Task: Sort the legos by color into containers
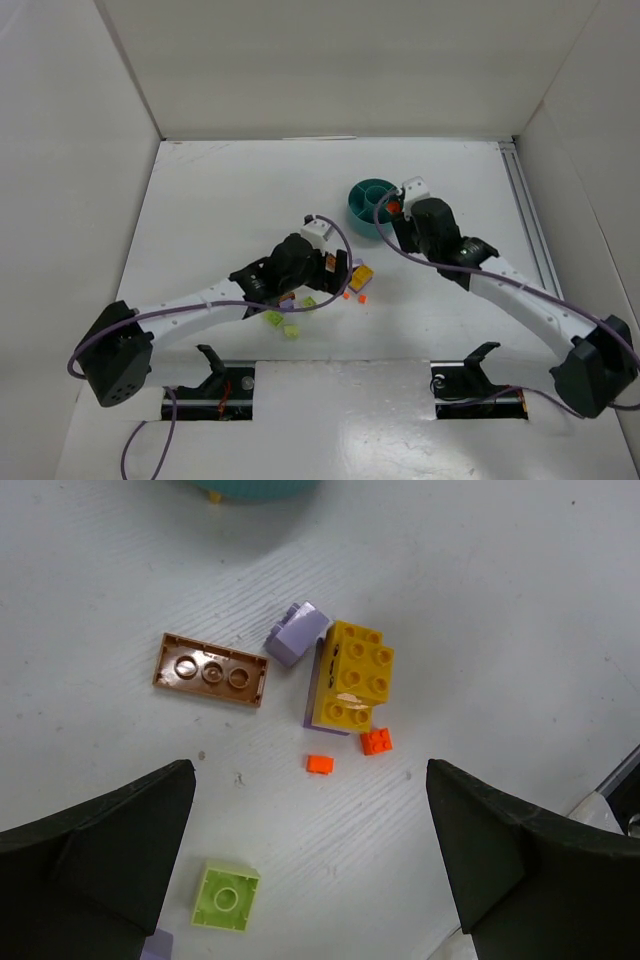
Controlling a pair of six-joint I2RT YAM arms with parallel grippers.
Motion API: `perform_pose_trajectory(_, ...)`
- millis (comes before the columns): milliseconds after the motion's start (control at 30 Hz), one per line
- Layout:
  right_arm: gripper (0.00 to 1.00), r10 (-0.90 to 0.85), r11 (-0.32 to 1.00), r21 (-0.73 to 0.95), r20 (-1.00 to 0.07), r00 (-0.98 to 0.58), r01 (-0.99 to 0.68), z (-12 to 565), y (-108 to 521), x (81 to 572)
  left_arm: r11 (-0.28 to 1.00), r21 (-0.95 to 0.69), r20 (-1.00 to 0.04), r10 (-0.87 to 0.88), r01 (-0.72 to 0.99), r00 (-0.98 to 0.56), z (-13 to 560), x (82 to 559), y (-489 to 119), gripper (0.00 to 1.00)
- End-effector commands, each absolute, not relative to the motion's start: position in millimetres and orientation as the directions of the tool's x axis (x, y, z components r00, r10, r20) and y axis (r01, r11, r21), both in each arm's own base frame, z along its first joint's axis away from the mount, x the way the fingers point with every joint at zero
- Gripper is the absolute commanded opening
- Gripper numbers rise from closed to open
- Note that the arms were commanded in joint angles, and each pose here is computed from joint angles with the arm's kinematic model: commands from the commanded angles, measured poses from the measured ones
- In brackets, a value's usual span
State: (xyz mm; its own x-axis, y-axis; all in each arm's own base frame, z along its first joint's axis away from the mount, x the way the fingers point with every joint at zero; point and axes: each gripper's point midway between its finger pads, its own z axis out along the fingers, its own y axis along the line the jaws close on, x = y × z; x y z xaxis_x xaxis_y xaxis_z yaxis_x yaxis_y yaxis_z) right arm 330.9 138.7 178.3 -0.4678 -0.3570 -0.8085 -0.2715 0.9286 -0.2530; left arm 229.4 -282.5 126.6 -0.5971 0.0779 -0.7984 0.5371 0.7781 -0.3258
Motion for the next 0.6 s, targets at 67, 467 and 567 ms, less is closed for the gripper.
perform_pose_trajectory(67, 0.61, -0.351, 0.912, -0.188, -0.817, -0.457, -0.365, 162, 136, 290, 0.757, -0.25, -0.852, 0.125, 0.604, -0.509, 144, 217, -311, 1.0)
perform_pose_trajectory(467, 0.67, -0.304, 0.922, -0.144, -0.846, -0.439, -0.361, 157, 107, 253, 0.859, -0.034, -0.774, 0.301, 0.511, -0.557, 80, 252, -358, 0.9)
perform_pose_trajectory(567, 0.67, -0.324, 0.909, -0.145, -0.835, -0.444, -0.39, 148, 109, 252, 0.868, -0.011, -0.77, 0.309, 0.497, -0.558, 74, 261, -367, 0.79)
